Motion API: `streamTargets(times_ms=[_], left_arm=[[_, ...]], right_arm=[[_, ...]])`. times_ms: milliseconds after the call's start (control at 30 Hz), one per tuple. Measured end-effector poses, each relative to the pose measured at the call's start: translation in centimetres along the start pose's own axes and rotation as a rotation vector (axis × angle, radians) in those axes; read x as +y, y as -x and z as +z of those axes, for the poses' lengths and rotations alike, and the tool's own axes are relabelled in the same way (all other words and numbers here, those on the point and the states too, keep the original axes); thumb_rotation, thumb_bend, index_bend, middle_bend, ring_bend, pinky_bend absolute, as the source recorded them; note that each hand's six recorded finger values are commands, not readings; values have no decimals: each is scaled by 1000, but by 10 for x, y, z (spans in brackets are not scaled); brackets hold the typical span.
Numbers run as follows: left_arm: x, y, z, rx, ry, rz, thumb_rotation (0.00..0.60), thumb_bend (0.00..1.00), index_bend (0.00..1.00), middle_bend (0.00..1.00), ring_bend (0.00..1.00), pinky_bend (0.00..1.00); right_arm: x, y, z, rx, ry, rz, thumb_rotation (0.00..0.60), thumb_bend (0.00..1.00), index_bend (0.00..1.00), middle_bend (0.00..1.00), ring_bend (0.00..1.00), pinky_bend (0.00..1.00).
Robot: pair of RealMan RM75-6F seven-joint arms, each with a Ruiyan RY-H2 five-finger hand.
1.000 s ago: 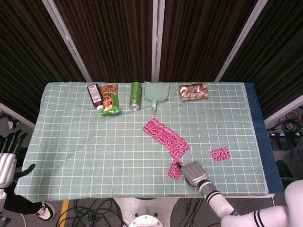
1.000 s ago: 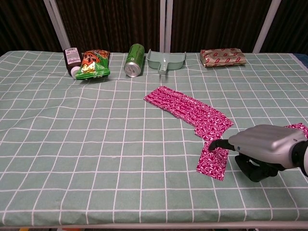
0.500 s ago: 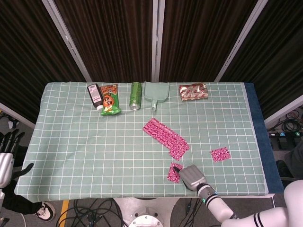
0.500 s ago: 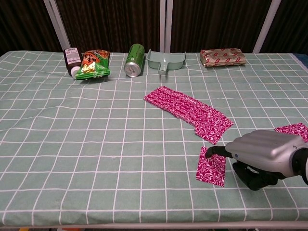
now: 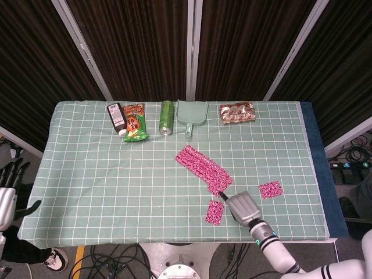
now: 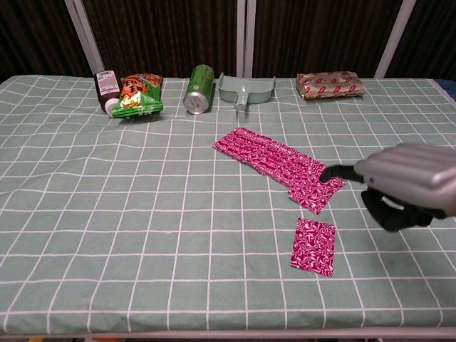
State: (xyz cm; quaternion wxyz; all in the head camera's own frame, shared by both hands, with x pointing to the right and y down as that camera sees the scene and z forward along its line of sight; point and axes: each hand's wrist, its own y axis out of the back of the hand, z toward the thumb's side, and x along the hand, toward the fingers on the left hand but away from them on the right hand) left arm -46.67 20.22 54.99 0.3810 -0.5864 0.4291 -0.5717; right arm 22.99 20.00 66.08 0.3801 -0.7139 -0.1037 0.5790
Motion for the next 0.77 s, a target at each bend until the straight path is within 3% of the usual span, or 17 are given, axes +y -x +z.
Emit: streamTargets(times_ms=[100,167,233,333,400,467,533,767], left_arm=[[-1,0,1,-1,1,-1,600,168,82,11,0,109],[-2,1,1,0,-1,-2,600,168,82,11,0,110],[-2,1,2,2,0,-2,600,167,82,11,0,110],[-3,2,2,6,4,-3,600,168,82,11,0,110],[-4,2,3,6,7,-3,600,167,82,11,0,109],[-6,3,4,4,10,-4,600,167,82,11,0,110],[-7,3,5,-2,12,-5,600,168,82,11,0,110],[-10,6,6,-21,11,0,600,167,82,11,0,110]], right_arm=[[24,-8,-27,-79,-22,-165,600,937,153,860,833,759],[38,-19,-48,-131,-17,-272,600,727,166,818,785,743],[44,-28,-67,-165,-3,-333,600,440,174,642,599,672],[45,-48,-100,-215,22,-395,600,215,124,336,254,465],[41,-64,-123,-251,46,-412,600,135,53,170,84,297],[33,-82,-144,-291,72,-413,600,102,10,55,6,155],[23,-98,-160,-325,90,-412,600,92,0,2,0,53],[-18,-156,-200,-444,103,-445,600,91,0,0,0,1]])
